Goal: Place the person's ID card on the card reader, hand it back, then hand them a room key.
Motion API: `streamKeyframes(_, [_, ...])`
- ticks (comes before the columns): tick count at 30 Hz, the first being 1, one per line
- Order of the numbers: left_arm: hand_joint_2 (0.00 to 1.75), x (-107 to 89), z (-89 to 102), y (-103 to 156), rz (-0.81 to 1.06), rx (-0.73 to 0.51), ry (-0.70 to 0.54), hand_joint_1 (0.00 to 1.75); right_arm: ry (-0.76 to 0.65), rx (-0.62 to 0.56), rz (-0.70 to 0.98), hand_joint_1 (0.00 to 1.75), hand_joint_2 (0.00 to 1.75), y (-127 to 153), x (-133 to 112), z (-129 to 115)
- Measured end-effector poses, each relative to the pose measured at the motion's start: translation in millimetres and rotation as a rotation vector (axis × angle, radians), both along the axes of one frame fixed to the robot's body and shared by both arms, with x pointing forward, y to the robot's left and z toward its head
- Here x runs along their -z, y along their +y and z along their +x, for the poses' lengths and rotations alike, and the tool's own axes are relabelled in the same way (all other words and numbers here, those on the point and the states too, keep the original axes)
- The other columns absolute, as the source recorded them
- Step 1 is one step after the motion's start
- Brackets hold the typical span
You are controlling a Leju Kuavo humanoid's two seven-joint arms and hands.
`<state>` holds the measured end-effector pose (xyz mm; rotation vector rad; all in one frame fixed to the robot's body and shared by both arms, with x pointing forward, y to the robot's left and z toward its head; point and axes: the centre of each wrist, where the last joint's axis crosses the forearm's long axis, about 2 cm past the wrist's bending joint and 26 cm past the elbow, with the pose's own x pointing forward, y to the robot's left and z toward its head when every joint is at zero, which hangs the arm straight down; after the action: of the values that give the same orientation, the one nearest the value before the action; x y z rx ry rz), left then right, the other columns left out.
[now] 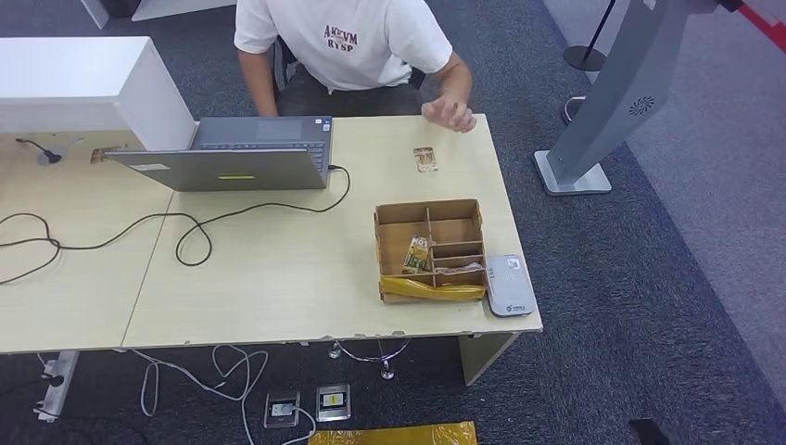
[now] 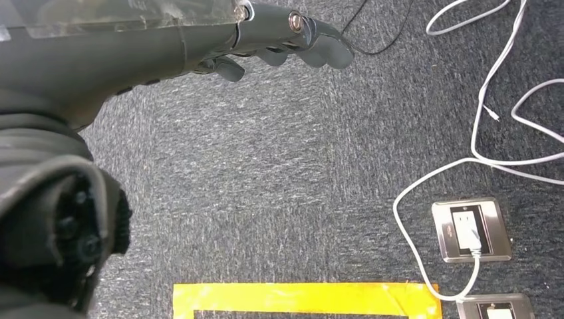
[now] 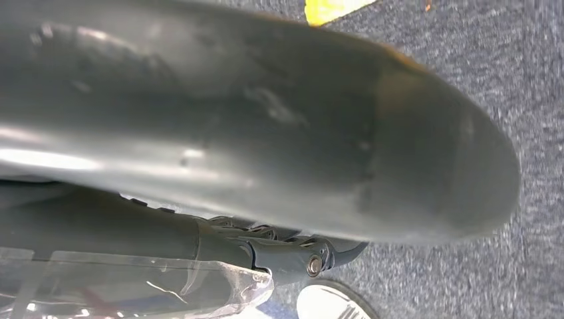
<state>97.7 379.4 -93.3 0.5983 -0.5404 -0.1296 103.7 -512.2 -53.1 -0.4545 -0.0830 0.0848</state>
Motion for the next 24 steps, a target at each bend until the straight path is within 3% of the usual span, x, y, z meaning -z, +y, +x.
streamKeyframes(24, [0.00,-2.1,6.1,5,0.002,0.023,-0.004,0.00,0.010,-0.051,0.048,0.00,0.00,21,9,1])
